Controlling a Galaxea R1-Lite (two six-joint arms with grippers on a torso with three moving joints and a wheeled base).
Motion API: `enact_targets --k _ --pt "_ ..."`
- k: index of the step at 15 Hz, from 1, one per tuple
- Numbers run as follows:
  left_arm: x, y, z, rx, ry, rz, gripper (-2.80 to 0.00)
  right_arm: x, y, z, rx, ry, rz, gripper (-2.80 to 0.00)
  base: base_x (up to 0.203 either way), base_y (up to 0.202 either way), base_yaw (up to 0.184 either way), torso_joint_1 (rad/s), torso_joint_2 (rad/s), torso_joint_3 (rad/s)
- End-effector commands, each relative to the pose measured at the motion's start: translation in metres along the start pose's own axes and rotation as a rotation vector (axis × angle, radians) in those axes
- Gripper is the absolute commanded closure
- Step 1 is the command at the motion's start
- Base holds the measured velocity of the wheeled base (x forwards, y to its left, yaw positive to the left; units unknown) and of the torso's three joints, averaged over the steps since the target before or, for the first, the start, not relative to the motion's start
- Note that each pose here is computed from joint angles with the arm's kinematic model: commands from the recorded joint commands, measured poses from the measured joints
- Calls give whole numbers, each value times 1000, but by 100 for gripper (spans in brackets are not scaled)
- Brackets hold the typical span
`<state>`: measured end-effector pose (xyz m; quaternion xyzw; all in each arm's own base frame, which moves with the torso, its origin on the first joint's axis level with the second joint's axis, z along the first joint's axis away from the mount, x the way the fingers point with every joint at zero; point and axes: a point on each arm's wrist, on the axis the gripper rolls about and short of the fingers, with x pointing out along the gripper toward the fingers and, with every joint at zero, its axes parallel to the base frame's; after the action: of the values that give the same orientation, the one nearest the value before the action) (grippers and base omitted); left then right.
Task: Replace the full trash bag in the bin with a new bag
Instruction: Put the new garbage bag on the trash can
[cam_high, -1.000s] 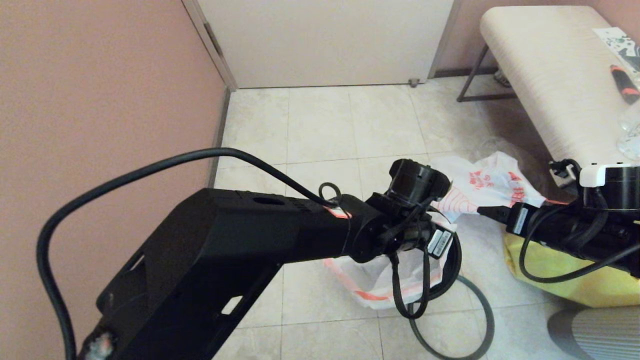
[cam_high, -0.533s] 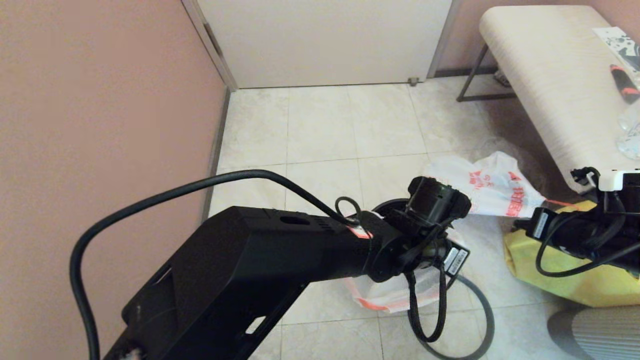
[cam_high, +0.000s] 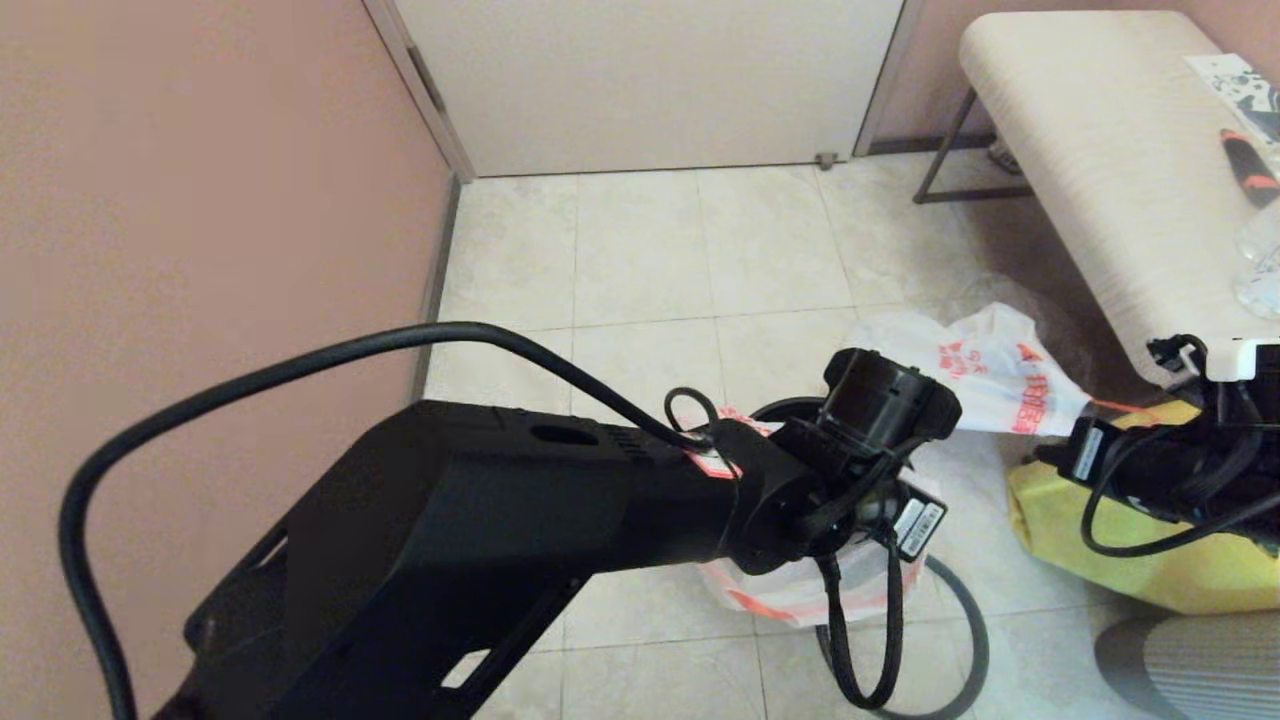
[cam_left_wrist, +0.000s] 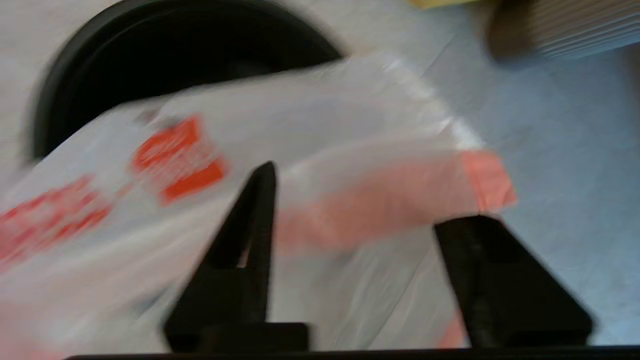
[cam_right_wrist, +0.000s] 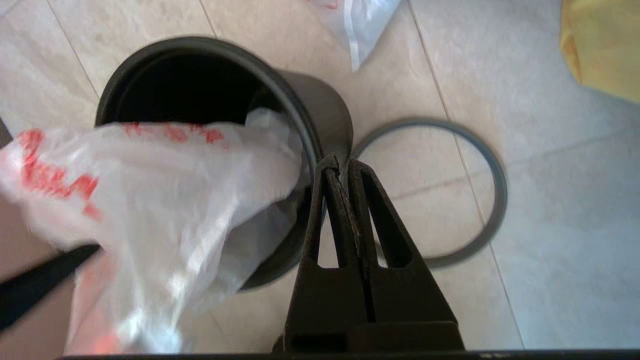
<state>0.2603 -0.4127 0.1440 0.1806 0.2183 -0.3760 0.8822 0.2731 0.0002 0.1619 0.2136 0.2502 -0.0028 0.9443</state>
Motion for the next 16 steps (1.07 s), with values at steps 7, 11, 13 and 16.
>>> enact_targets --k 7,11,13,16 --pt "-73 18 -14 7 74 131 -280 -27 55 -16 -114 78 10 0 0 0 0 0 0 0" --pt "-113 32 -20 -64 63 174 -280 -36 85 -51 -231 117 -10 -280 0 0 0 0 0 0" --pt "-120 44 -42 -103 126 208 -280 -43 97 -71 -299 135 -12 -280 0 0 0 0 0 0" --pt "-122 56 -70 -218 189 260 -280 -48 99 -97 -361 187 -14 -280 0 0 0 0 0 0"
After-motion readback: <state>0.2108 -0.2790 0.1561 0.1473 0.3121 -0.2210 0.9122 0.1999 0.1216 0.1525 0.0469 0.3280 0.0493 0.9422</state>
